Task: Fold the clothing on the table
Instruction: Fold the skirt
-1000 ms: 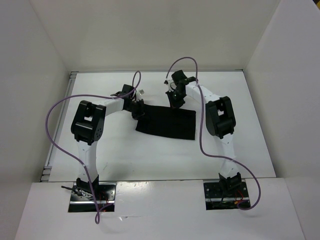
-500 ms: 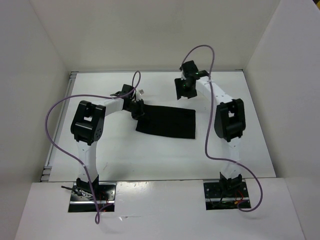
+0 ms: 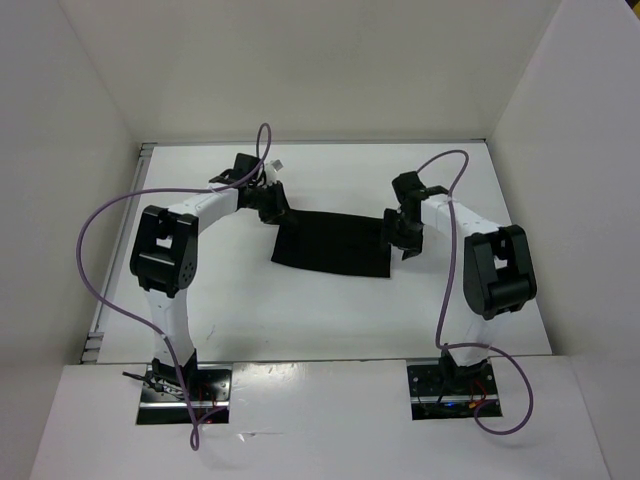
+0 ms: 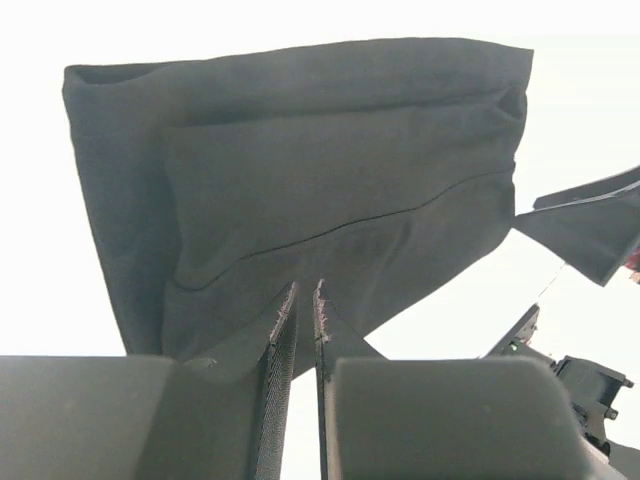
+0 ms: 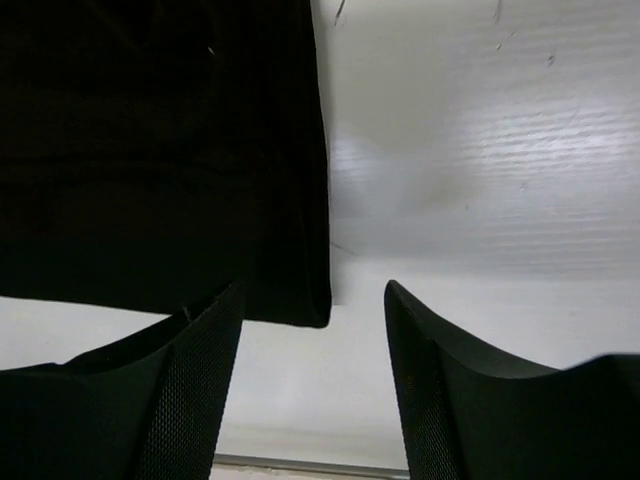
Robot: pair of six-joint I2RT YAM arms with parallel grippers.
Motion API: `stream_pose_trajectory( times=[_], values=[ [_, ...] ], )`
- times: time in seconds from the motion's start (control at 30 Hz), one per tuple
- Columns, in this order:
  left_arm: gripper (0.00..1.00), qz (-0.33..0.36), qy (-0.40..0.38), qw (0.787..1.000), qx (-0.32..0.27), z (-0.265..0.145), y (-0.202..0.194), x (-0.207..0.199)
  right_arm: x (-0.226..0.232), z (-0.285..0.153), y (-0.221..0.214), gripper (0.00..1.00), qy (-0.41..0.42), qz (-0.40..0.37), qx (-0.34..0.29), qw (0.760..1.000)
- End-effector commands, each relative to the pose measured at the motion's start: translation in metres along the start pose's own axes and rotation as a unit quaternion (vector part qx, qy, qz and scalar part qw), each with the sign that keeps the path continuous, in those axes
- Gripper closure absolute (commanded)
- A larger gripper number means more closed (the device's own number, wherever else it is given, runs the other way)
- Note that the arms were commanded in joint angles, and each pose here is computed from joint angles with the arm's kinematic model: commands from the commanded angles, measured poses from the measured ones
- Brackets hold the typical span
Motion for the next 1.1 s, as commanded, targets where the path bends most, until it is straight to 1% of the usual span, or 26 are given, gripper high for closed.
stream_pose_trajectory(
  times=[0.0, 0.07, 0.13, 0.17, 0.23, 0.27, 0.33, 0.6, 0.67, 0.7, 0.73, 0.83, 0.93, 1.0, 1.03, 1.07],
  values=[
    [0.82, 0.012, -0.027, 1.000, 0.000, -0.008, 0.005, -0.015, 0.010, -0.003, 0.006, 0.37, 0.037, 0.031, -0.027, 0.998],
    [0.82, 0.012, -0.027, 1.000, 0.000, -0.008, 0.005, -0.015, 0.009, 0.008, 0.000, 0.38, 0.034, 0.038, -0.011, 0.999],
    [0.82, 0.012, -0.027, 1.000, 0.000, -0.008, 0.005, -0.015, 0.011, 0.011, 0.004, 0.41, 0.040, 0.042, -0.018, 0.998],
    [0.81, 0.009, -0.025, 1.000, 0.003, -0.008, 0.004, -0.015, 0.009, 0.013, 0.003, 0.47, 0.045, 0.047, -0.017, 0.998],
    [0.81, 0.013, -0.025, 1.000, 0.003, -0.008, 0.004, -0.014, 0.009, 0.022, 0.003, 0.53, 0.056, 0.056, -0.008, 0.997],
    [0.81, 0.014, -0.025, 1.000, 0.003, -0.008, 0.004, -0.014, 0.010, 0.022, 0.006, 0.58, 0.057, 0.055, -0.015, 0.997],
    [0.81, 0.011, -0.022, 1.000, 0.006, -0.009, 0.003, -0.013, 0.010, 0.031, 0.003, 0.62, 0.055, 0.066, -0.005, 0.996],
    [0.81, 0.011, -0.022, 1.000, 0.006, -0.010, 0.001, -0.013, -0.005, 0.036, 0.009, 0.64, 0.025, 0.097, -0.016, 0.995],
    [0.81, 0.015, -0.022, 1.000, 0.006, -0.010, 0.001, -0.013, -0.006, 0.036, 0.007, 0.60, 0.019, 0.097, -0.012, 0.995],
    [0.81, 0.016, -0.022, 1.000, 0.006, -0.010, 0.001, -0.013, -0.007, 0.037, 0.007, 0.60, 0.014, 0.097, -0.014, 0.995],
    [0.81, 0.016, -0.022, 1.000, 0.006, -0.010, 0.001, -0.013, -0.007, 0.037, 0.007, 0.57, 0.014, 0.097, -0.014, 0.995],
    [0.81, 0.013, -0.020, 1.000, 0.009, -0.009, -0.001, -0.010, -0.009, 0.038, 0.004, 0.56, 0.008, 0.097, -0.010, 0.995],
    [0.81, 0.006, -0.017, 1.000, 0.011, -0.009, -0.003, -0.008, -0.009, 0.049, 0.000, 0.56, 0.012, 0.098, -0.004, 0.995],
    [0.81, 0.009, -0.020, 1.000, 0.008, -0.012, -0.003, -0.012, -0.008, 0.058, -0.004, 0.59, 0.016, 0.108, 0.007, 0.994],
    [0.81, 0.009, -0.020, 1.000, 0.008, -0.012, -0.003, -0.012, -0.007, 0.059, -0.008, 0.65, 0.020, 0.108, 0.013, 0.994],
    [0.81, 0.010, -0.008, 1.000, -0.005, -0.015, -0.002, -0.010, -0.006, 0.065, -0.009, 0.69, 0.024, 0.108, 0.013, 0.994]
  ],
)
Point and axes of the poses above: each gripper's point midway between its finger pads, its own z axis out along the fingers, its own x axis along the line the jaws close on, y = z × x, the point moved 7 cm from there along -z, back along the fingers, and after that the axes turned 15 degrees about -z, right-handed, at the moved point
